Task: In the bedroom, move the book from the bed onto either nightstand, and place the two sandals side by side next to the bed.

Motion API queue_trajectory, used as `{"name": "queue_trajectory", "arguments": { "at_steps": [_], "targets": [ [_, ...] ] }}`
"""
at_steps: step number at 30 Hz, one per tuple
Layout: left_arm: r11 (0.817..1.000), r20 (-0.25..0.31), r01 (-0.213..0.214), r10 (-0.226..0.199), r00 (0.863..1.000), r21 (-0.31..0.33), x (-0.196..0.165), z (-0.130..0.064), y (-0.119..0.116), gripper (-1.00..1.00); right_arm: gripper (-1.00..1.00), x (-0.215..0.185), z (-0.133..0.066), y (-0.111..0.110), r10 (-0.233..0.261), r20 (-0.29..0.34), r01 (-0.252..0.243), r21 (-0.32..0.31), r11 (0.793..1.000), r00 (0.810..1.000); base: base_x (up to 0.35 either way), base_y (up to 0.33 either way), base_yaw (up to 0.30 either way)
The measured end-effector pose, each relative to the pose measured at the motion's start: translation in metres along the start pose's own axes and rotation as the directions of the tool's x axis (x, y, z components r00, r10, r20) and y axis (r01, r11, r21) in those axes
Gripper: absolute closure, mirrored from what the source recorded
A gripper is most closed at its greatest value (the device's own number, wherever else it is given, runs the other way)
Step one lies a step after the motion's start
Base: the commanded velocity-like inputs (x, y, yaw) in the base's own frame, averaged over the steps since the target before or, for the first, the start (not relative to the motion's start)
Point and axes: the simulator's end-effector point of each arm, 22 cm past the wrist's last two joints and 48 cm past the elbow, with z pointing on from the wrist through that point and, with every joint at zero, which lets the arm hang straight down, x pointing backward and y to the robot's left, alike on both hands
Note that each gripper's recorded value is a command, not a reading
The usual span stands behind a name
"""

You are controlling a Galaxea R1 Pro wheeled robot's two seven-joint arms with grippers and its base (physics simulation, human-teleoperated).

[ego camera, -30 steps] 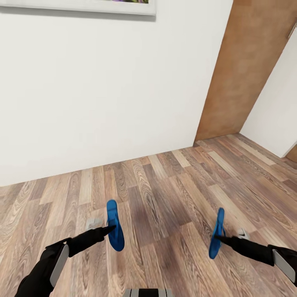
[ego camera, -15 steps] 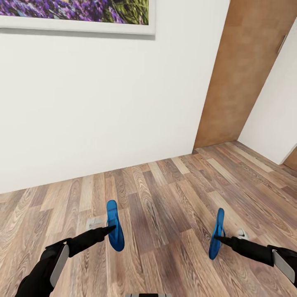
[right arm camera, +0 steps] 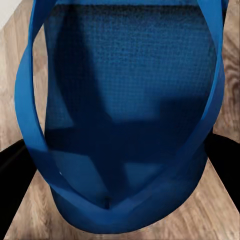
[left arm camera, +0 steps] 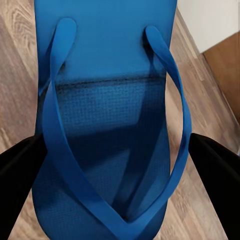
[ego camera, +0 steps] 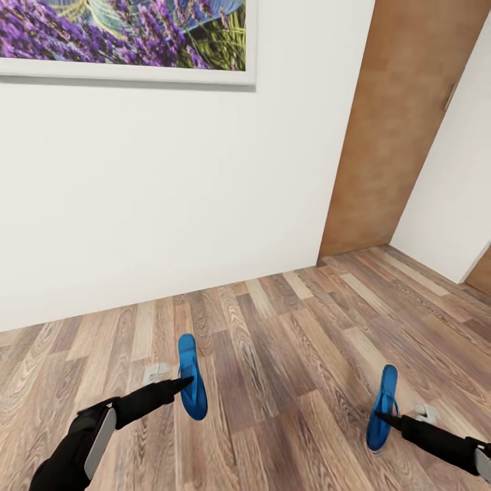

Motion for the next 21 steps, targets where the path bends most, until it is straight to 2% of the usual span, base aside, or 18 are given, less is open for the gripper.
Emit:
{"name": "queue_trajectory", "arguments": {
  "at_steps": [2, 3, 5, 7, 8, 9, 11, 13, 14, 16, 18, 21],
  "targets": [
    [1.000, 0.005, -0.005, 0.005, 1.000, 0.002, -0.003, -0.001, -0.003, 1.00, 1.00, -0.022, 0.006, 0.013, -0.039, 0.023, 0.039, -0.006, 0.999, 0.999, 0.000, 0.000, 0.000],
    [1.000, 0.008, -0.007, 0.007, 1.000, 0.004, -0.004, -0.002, -0.004, 1.00, 1.00, -0.034, 0.009, 0.012, -0.066, 0.038, 0.065, 0.028, 0.997, 0.997, 0.000, 0.000, 0.000],
    [1.000, 0.013, -0.012, 0.012, 1.000, 0.007, -0.007, -0.004, -0.007, 1.00, 1.00, -0.059, 0.010, -0.002, -0.118, 0.067, 0.106, 0.158, 0.982, 0.991, 0.000, 0.000, 0.000],
    [1.000, 0.019, -0.018, 0.017, 1.000, 0.010, -0.010, -0.005, -0.010, 1.00, 1.00, -0.075, 0.007, -0.010, -0.144, 0.085, 0.120, 0.237, 0.964, 0.986, 0.000, 0.000, 0.000],
    [1.000, 0.021, -0.020, 0.020, 1.000, 0.011, -0.011, -0.006, -0.011, 1.00, 1.00, -0.082, 0.006, -0.010, -0.156, 0.095, 0.126, 0.260, 0.957, 0.983, 0.000, 0.000, 0.000],
    [1.000, 0.024, -0.022, 0.022, 0.999, 0.012, -0.013, -0.007, -0.012, 1.00, 1.00, -0.089, 0.006, -0.005, -0.166, 0.105, 0.135, 0.257, 0.957, 0.980, 0.000, 0.000, 0.000],
    [1.000, 0.030, -0.028, 0.027, 0.999, 0.015, -0.016, -0.008, -0.015, 1.00, 1.00, -0.094, 0.009, 0.022, -0.178, 0.114, 0.157, 0.168, 0.973, 0.977, 0.000, 0.000, 0.000],
    [0.999, 0.036, -0.033, 0.033, 0.999, 0.017, -0.019, -0.009, -0.018, 1.00, 1.00, -0.086, 0.012, 0.059, -0.158, 0.091, 0.158, 0.010, 0.987, 0.983, 0.000, 0.000, 0.000],
    [0.999, 0.038, -0.036, 0.036, 0.999, 0.018, -0.021, -0.010, -0.020, 1.00, 1.00, -0.078, 0.010, 0.090, -0.131, 0.062, 0.138, -0.126, 0.982, 0.989, 0.000, 0.000, 0.000],
    [0.999, 0.043, -0.041, 0.040, 0.998, 0.021, -0.023, -0.012, -0.022, 1.00, 1.00, -0.071, 0.001, 0.125, -0.115, 0.041, 0.122, -0.277, 0.953, 0.992, 0.000, 0.000, 0.000],
    [0.999, 0.041, -0.038, 0.038, 0.998, 0.019, -0.022, -0.013, -0.023, 1.00, 1.00, -0.068, -0.006, 0.143, -0.111, 0.033, 0.116, -0.353, 0.928, 0.993, 0.000, 0.000, 0.000],
    [1.000, 0.029, -0.023, 0.022, 0.999, 0.016, -0.015, -0.013, -0.021, 1.00, 1.00, -0.068, -0.015, 0.159, -0.117, 0.040, 0.123, -0.416, 0.901, 0.992, 0.000, 0.000, 0.000]
  ]
}}
